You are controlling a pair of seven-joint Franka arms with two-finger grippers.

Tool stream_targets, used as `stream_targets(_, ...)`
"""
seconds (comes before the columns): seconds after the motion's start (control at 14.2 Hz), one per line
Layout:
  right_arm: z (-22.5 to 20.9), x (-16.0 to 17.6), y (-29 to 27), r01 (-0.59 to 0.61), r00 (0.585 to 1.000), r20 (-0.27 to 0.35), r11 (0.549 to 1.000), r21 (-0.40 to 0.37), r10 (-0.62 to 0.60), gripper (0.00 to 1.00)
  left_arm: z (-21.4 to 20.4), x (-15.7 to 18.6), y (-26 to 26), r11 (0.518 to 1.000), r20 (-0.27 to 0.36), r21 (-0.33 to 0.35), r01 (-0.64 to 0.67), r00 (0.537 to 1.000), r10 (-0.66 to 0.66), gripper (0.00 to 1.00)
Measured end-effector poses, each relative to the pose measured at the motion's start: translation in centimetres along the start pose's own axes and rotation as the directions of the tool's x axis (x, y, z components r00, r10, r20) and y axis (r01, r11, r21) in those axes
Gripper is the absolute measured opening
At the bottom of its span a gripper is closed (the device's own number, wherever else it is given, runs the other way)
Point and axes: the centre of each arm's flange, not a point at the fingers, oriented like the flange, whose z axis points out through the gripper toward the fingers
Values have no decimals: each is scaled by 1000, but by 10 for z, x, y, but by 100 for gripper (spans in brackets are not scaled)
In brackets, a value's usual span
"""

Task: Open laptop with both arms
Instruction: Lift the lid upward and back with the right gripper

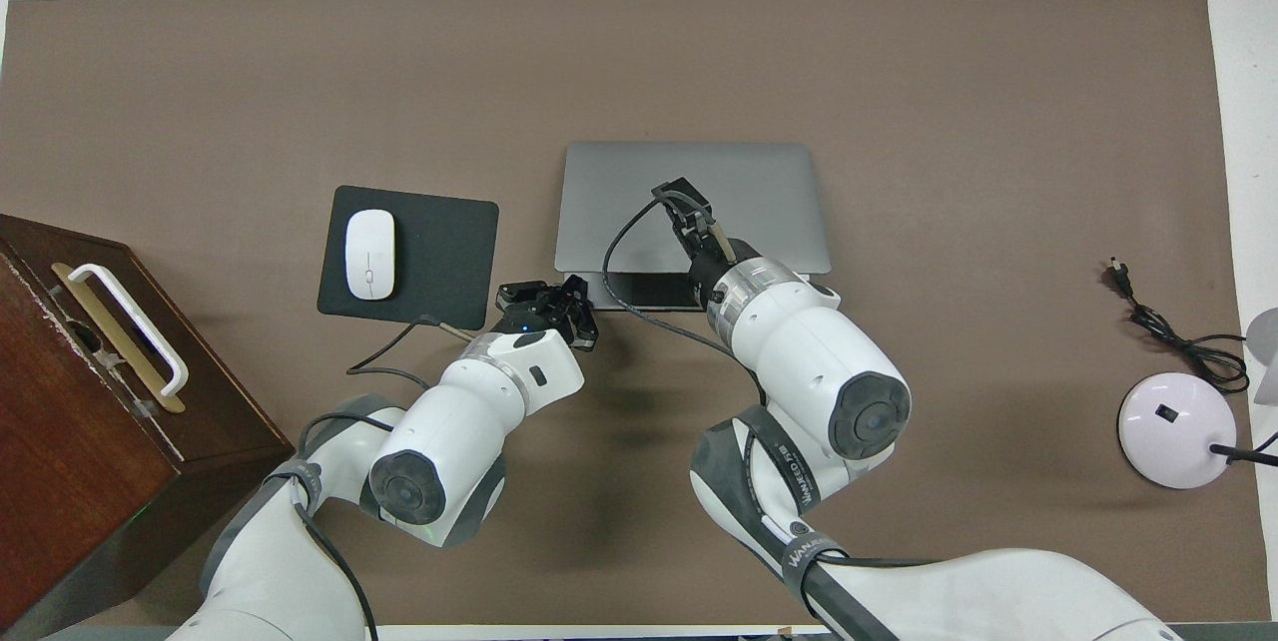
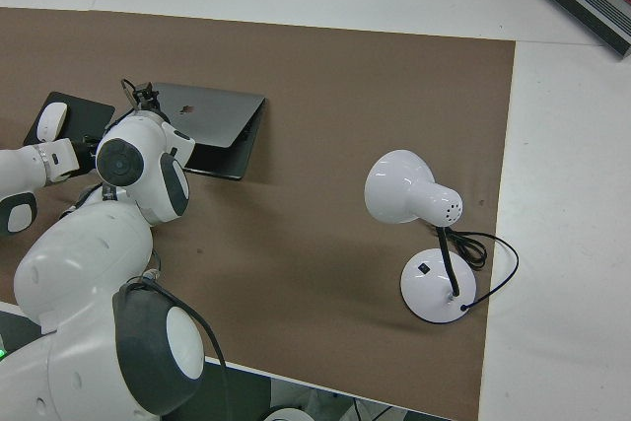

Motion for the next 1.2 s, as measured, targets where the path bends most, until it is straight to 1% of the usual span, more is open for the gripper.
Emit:
stream_targets(0.35,-6,11,-42,14,1000,-9,998,-55,-14,100,0,0,0,1000,0,0,0,1000,0,1)
stream_targets(0.63,-15,27,-73,28,999,-23,996,-88,-30,100,0,0,0,1000,0,0,0,1000,0,1)
stream_targets(0.98,-23,46,-95,47,998,-34,991,-123,-52,100,0,0,0,1000,-1,0,0,1000,0,1)
stream_targets(1.2,-27,55,-107,60,997,-39,990,-128,-66,100,0,0,0,1000,-1,0,0,1000,0,1)
